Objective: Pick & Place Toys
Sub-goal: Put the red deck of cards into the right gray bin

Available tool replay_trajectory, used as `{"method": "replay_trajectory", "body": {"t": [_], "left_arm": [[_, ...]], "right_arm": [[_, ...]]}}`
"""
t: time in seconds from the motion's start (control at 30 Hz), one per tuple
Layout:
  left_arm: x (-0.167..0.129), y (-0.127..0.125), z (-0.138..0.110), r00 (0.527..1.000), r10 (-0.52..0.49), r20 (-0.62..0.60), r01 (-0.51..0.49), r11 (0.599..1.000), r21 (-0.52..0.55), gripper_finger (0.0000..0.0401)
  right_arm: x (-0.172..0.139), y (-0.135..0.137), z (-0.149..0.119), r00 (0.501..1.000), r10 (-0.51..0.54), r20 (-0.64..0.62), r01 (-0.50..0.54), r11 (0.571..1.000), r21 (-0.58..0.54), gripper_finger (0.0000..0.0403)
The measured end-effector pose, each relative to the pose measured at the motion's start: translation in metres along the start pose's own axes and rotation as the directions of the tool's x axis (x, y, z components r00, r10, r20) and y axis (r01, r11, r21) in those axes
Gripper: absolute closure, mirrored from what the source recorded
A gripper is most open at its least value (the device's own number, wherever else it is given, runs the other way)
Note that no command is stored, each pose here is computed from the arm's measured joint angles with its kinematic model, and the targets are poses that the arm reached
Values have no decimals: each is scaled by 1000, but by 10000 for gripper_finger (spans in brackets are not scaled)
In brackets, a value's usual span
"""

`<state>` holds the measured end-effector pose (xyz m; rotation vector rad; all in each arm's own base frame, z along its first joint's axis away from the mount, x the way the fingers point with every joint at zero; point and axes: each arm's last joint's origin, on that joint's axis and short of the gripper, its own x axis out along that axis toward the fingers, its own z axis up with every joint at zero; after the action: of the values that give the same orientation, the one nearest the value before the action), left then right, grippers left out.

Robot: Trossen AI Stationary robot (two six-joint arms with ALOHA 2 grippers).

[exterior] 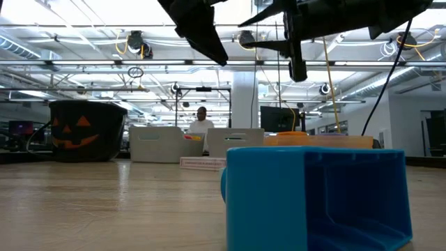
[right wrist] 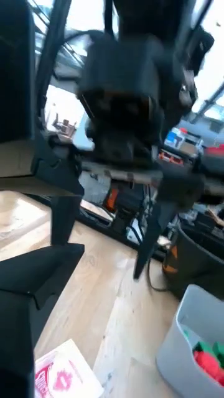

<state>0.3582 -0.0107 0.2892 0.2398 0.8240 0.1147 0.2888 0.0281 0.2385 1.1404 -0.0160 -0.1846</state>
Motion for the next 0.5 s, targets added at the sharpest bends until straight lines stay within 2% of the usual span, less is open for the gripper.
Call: {"method": "replay_trajectory", "body": {"t": [0.1,0.27,0.37,0.43,0.5], "left_arm": [[0,2,0,1000,5,-1,-5,999,-43,110],[0,3,3,999,15,31,-15,1000,-19,121],[0,2,2,1000,10,18,-8,994,-106,129],[0,0,-1,999,-35,-10,33,989,-147,131],[1,0,-5,992,-123,-40,115,981,-158,132]], "right_arm": [[-1,2,0,999,27,-36,-28,999,-19,263],[-3,6,0,991,74,-109,-77,997,-19,223],[-3,7,-2,978,106,-179,-114,993,-34,196],[-4,9,-3,967,132,-216,-142,989,-30,180],[-5,9,-4,956,143,-255,-160,986,-47,168]]}}
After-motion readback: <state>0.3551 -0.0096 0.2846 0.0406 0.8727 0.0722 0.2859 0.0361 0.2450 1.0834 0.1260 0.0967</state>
